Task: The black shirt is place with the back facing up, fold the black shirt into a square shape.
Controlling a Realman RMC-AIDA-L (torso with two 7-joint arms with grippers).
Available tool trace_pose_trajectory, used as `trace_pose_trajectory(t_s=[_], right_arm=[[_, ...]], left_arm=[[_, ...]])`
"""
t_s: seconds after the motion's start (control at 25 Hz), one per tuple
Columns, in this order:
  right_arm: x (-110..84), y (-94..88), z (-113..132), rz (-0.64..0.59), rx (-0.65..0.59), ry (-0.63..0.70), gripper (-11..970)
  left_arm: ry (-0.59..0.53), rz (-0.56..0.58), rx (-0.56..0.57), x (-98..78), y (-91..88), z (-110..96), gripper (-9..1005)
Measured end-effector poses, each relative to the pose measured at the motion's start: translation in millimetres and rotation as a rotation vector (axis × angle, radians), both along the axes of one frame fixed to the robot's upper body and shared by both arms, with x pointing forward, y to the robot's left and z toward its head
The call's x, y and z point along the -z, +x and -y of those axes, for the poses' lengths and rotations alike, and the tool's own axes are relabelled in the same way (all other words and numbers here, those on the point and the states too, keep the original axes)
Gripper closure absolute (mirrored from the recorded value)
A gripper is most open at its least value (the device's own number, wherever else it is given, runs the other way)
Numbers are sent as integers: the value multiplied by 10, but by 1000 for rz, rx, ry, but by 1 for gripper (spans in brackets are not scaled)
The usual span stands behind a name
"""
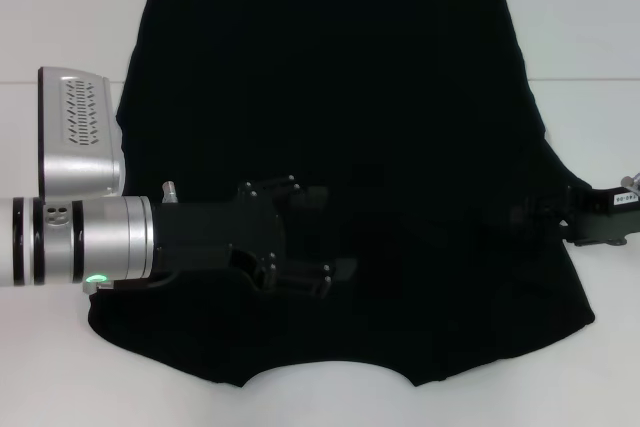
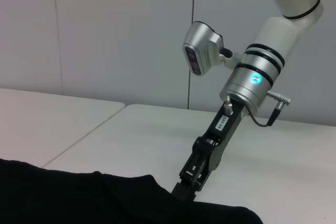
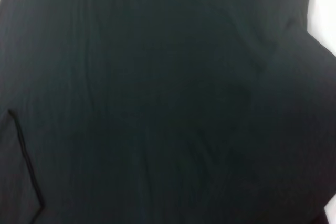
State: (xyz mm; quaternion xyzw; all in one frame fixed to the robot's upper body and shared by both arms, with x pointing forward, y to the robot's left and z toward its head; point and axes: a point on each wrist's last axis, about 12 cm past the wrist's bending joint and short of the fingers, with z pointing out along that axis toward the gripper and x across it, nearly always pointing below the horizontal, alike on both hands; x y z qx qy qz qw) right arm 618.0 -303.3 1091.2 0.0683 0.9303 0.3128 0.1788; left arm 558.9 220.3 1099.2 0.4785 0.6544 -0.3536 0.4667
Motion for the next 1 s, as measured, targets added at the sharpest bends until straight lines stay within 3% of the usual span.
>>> trace_pose_trajectory(t_s=[0.12,0.24,0.64,0.88,1.0], right_arm=[[13,22,-28,13,11,-6,208],[35,35,-57,23,21,-13,429],[47,52,-50,40,23,-34,637],[10,81,-27,58,27,-44,864],[-41,127,-30,75,22,-52,917]], left_arm=[[0,0,0,0,0,-2,47],[1,0,-1,-2,2,-7,47],[5,-2,-8,5,0,-28,46],[6,-1,-12,6,5,-31,46],[7,-2,-13,6,6,-31,46]])
